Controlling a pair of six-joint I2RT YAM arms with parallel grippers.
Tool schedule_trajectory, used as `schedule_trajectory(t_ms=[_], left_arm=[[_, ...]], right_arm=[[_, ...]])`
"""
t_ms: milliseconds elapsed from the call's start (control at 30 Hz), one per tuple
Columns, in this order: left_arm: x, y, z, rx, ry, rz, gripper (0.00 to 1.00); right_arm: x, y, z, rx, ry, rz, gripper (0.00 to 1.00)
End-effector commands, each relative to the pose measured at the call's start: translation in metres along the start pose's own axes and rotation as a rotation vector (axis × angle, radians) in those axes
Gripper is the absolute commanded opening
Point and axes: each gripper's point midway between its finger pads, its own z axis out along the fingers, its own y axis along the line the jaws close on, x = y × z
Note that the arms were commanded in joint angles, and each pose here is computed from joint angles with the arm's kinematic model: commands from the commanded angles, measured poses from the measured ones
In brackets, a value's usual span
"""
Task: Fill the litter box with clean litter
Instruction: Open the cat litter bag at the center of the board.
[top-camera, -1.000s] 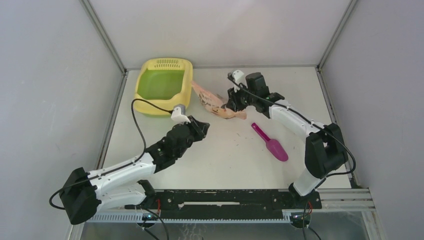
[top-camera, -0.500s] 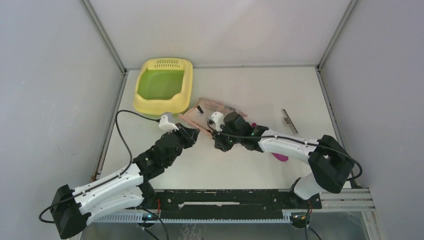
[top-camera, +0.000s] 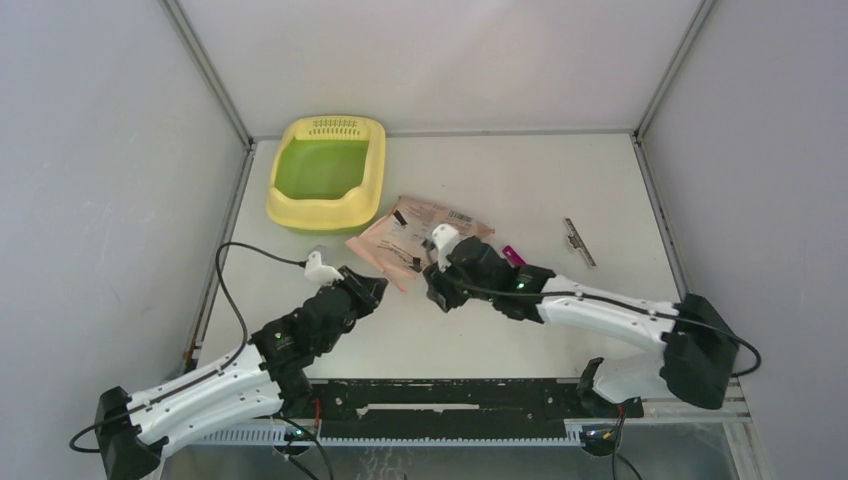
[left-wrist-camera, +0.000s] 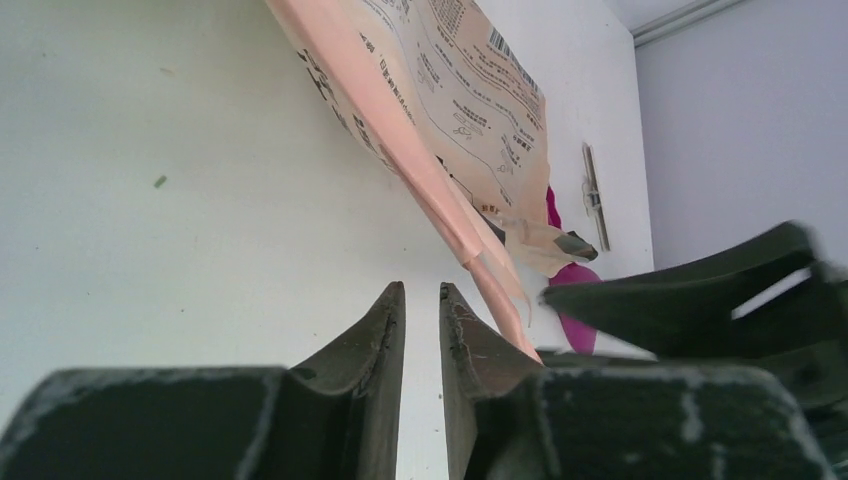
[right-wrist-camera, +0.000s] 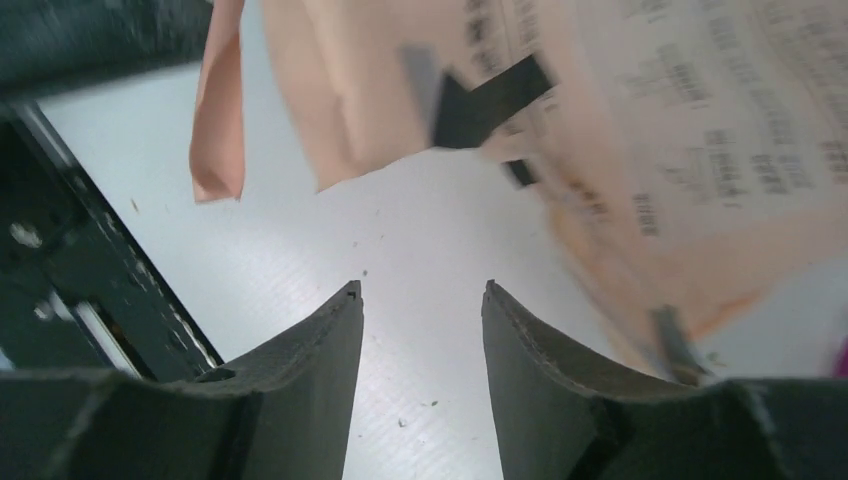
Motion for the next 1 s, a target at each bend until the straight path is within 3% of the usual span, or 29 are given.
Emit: schedule_trajectory(t_ms=[0,133,233,433,667,967], left_arm=[[0.001,0.012,-0.002,-0.041,-0.017,-0.026,0.23],[0.002,0.007,-0.003,-0.034,-0.006,-0.018,0.23],[0.001,0.0,-0.007,-0.027,0.0,-0.014,0.23],[-0.007,-0.011,-0.022,-0.006,0.008,-0.018,0.23],[-0.012,-0.012,-0.03,0.0,0.006,-0.02,0.24],[-0.012,-0.014,-0.03,-0.001,0.011,-0.012,0.24]], right_arm=[[-0.053,-0.035,-0.045,0.073,-0.167,0.282,0.52],[-0.066,-0.041,-0.058,-0.122,-0.151,0.575,0.57],[-0.071,-0.039,-0.056,-0.135,-0.15,0.617,0.66],[-0.054,-0.064,-0.038,0.135,-0.057,0.427,0.65],[-0.053,-0.106,-0.044,0.281,-0.066,0.3,0.56],[-0.057,-0.116,-0.038,0.203,-0.069,0.168,0.47]])
